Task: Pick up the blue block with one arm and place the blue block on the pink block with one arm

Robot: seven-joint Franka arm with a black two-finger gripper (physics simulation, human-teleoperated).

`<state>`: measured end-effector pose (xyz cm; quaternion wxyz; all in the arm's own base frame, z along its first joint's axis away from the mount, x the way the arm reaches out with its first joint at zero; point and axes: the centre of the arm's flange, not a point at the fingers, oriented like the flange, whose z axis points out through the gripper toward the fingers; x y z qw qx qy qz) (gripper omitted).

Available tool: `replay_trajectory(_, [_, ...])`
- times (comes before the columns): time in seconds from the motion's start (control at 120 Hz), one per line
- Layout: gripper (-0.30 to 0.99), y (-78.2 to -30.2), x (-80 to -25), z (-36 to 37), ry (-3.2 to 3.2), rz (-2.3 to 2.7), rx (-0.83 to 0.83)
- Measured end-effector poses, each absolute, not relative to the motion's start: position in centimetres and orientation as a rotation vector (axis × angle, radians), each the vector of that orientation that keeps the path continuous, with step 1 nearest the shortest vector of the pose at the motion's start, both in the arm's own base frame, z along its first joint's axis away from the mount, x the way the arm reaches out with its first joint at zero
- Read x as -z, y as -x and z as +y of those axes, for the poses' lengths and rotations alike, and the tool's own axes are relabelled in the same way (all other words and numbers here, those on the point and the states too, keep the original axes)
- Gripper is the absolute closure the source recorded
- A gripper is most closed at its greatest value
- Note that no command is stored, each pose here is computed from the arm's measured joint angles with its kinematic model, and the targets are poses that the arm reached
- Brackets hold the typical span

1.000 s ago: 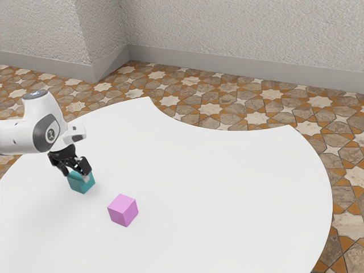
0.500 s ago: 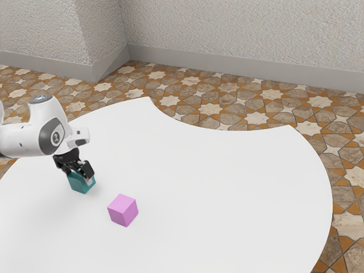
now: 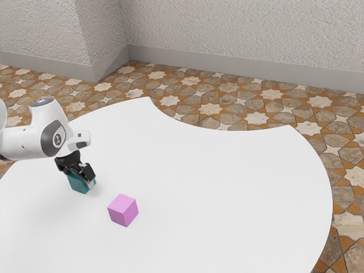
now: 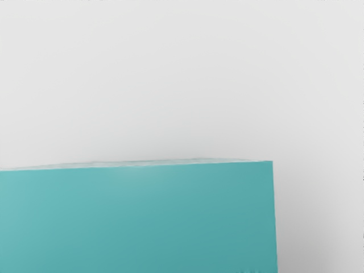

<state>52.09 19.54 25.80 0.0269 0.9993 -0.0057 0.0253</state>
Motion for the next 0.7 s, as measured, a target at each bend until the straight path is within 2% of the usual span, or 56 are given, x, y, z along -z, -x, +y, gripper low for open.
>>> replay_trajectory(0.125, [0.03,-52.1,-25.9,19.5,-3.083,-0.014,-0.085])
replay_trajectory(0.275, [0.27,-52.1,-26.0,19.6,-3.073,0.012,-0.093])
replay_trajectory(0.367, [0.35,-52.2,-26.6,19.6,-3.079,0.019,-0.110])
replay_trajectory(0.5, [0.36,-52.4,-32.9,17.6,-3.108,0.003,-0.258])
replay_trajectory(0.575, [0.36,-52.6,-36.9,13.1,-3.109,-0.055,-0.331])
replay_trajectory(0.7, [0.35,-50.8,-39.4,5.1,-3.101,-0.137,-0.353])
